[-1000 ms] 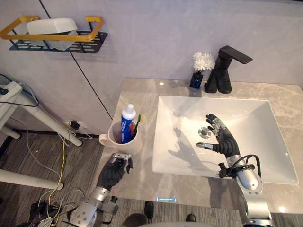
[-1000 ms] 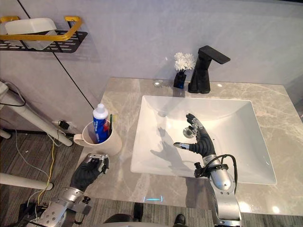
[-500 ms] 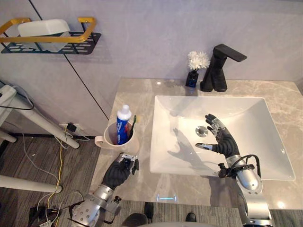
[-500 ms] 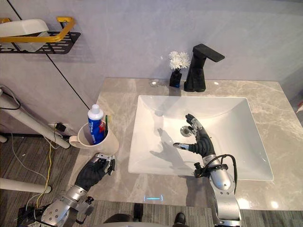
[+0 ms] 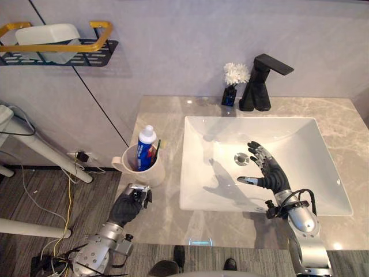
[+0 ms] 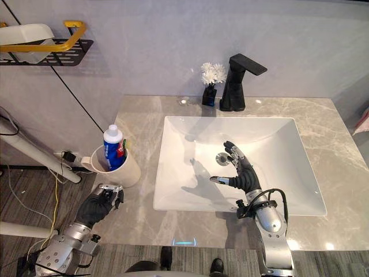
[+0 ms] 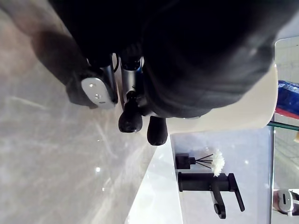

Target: Organize washtable

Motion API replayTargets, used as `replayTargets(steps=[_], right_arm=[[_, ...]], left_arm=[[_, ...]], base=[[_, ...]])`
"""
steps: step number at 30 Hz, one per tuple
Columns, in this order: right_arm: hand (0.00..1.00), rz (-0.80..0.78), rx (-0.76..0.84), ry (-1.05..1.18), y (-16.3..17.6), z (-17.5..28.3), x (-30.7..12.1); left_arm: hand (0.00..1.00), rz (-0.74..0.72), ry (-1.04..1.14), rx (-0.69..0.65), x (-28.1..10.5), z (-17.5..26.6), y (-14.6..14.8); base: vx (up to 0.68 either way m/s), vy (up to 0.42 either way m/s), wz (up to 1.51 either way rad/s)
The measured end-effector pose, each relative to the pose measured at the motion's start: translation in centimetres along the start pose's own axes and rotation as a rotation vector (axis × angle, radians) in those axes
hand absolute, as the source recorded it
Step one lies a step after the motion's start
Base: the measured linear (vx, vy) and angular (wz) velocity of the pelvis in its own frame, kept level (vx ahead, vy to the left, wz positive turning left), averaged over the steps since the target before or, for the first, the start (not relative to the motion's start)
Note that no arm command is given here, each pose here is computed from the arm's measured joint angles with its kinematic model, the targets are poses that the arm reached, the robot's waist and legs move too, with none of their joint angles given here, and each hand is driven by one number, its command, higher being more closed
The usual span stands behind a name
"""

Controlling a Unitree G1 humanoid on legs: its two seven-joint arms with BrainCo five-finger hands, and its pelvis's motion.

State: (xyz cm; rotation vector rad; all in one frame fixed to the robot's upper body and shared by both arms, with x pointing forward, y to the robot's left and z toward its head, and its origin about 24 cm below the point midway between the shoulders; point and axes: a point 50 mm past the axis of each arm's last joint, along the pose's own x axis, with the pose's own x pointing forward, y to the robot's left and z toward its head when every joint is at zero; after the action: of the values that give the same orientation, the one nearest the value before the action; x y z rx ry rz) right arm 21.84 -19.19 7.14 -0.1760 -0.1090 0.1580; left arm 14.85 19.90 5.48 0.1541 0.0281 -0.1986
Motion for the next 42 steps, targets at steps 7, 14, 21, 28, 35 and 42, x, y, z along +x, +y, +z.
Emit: replayTargets(steps=[7, 14, 21, 28, 35, 42], right_arm=[[0.00, 0.001, 0.002, 0.019, 0.0, -0.3, -0.4], [0.00, 0.022, 0.004, 0.021, 0.1, -0.4, -0.4], [0.00, 0.023, 0.003, 0.021, 0.1, -0.3, -0.4], [0.00, 0.024, 0.000, 0.017, 0.1, -0.2, -0.4], [0.00, 0.025, 0.001, 0.020, 0.1, -0.2, -0.4], [0.00, 0.040, -0.006, 0.005, 0.2, 0.2, -0.4]], left_arm=[[1.00, 0.037, -0.026, 0.021, 0.5, 0.5, 0.8], [1.00, 0.005, -0.040, 0.043, 1.0, 0.9, 0.8], [1.00, -0.039, -0.049, 0.072, 1.7, 1.1, 0.0], [1.00, -0.076, -0.079, 0.067, 2.4, 1.6, -0.7], [1.00, -0.080, -0.090, 0.090, 2.7, 1.8, -0.7], [1.00, -0.085, -0.076, 0.110, 2.7, 1.7, -0.3]], base=[[0.00, 0.000, 0.00], [-0.01, 0.006, -0.05], [-0.01, -0.010, -0.07], [-0.01, -0.007, -0.06], [-0.01, 0.000, -0.04], [-0.01, -0.009, -0.07]])
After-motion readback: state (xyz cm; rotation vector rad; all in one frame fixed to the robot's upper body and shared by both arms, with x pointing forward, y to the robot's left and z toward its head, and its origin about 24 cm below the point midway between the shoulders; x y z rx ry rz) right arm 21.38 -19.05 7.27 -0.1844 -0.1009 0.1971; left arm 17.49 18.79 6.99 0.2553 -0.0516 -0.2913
